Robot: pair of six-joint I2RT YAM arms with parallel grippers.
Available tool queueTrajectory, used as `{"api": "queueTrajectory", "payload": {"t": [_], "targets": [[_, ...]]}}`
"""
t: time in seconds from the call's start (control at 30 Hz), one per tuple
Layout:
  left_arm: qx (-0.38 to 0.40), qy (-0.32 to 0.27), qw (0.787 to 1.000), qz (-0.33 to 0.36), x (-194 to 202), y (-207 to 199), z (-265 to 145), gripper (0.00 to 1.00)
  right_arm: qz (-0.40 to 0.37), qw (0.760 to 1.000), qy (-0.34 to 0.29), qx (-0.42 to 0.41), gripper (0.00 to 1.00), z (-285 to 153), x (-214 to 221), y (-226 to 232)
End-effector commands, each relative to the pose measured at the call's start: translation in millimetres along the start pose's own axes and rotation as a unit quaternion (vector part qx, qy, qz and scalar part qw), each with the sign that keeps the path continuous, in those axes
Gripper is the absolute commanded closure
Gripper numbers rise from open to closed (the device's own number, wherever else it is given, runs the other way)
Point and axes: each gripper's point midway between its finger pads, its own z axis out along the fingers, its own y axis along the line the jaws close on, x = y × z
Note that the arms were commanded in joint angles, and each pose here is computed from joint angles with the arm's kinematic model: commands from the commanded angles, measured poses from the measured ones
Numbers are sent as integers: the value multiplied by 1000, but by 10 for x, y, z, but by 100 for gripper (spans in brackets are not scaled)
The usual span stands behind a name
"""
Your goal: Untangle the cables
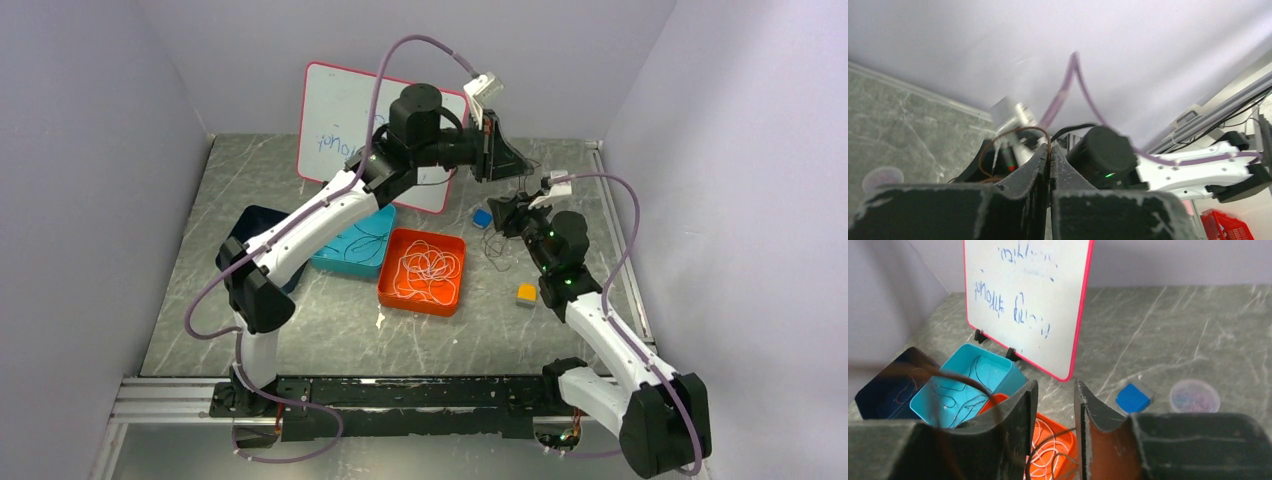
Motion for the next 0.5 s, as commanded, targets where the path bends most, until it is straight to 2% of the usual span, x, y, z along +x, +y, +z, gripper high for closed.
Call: {"api": "queueTrajectory", "payload": {"t": [0.0,0.13,0.3,0.47], "targets": [[52,-64,996,38,-643,-619,-265,93,21,1000,-19,0,68,63,62,-37],[31,-97,993,63,-935,-723,-418,93,33,999,5,16,77,75,309,-127],[-25,-137,988,73,-1239,-573,-663,93,54,997,42,41,78,48,661,-256],[-58,-159,982,86,-1475,-429,-877,93,88,987,83,104,79,-4,1007,-481]]}}
